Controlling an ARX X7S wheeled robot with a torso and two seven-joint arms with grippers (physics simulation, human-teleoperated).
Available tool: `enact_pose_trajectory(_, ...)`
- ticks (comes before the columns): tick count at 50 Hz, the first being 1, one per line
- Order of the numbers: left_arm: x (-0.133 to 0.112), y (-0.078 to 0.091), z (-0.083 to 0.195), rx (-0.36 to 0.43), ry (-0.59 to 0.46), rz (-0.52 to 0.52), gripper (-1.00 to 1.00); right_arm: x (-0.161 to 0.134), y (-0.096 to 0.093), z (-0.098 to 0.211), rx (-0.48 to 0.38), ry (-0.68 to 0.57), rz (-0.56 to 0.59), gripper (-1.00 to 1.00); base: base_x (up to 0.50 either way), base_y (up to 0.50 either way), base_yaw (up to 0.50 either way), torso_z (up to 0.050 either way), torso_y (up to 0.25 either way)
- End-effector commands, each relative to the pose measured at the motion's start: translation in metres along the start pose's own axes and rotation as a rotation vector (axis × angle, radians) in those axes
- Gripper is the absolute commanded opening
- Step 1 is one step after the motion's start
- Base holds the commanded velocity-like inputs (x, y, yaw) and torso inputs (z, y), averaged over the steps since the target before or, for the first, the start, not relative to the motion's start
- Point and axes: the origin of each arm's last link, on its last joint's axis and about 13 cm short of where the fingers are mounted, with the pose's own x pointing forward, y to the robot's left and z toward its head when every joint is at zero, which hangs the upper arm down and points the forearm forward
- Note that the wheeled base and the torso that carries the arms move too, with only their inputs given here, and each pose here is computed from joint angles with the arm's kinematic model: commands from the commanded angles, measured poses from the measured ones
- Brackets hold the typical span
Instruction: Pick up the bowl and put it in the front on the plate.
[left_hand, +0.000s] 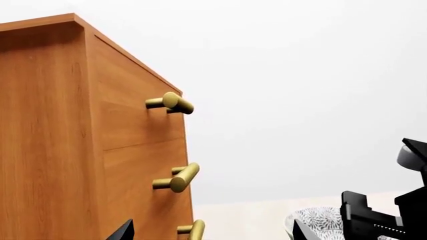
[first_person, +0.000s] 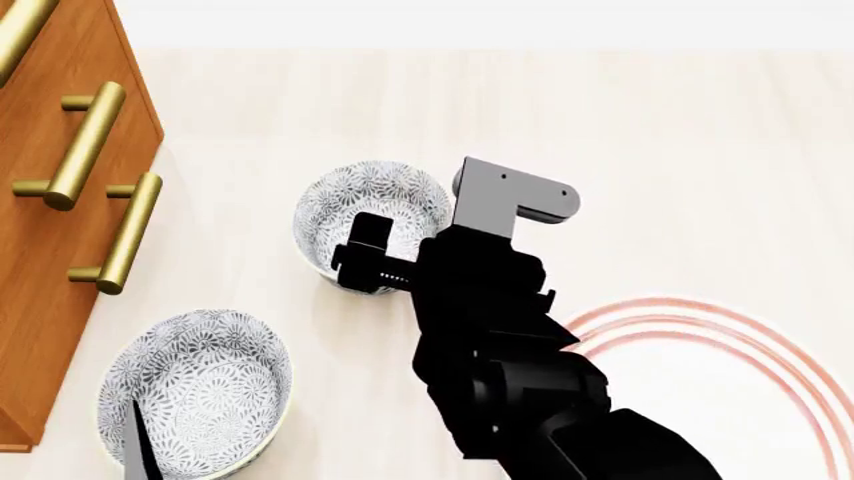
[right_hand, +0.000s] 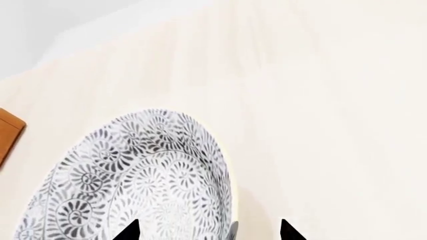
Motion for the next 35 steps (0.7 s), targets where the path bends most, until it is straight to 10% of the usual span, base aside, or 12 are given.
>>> enact_pose_trajectory(1,0.003,0.001,0.0,0.008,-0.007,0.009,1.0,-0.001,0.011,-0.004,0.008,0.019,0.048,1.0,0.0,0.0,0.0,0.0,0.0)
enact_pose_trajectory(10,0.004,0.001,-0.001,0.007,0.0,0.011,1.0,-0.001,0.01,-0.006,0.012,0.024,0.048,1.0,0.0,0.0,0.0,0.0,0.0)
enact_pose_trajectory(11,0.004,0.0,-0.001,0.008,0.0,0.011,1.0,-0.001,0.01,-0.006,0.013,0.023,0.047,-1.0,0.0,0.0,0.0,0.0,0.0)
enact_pose_trajectory(35,0.002,0.0,-0.001,0.007,0.003,0.003,1.0,-0.003,0.017,0.005,-0.011,-0.055,0.052,-1.0,0.0,0.0,0.0,0.0,0.0)
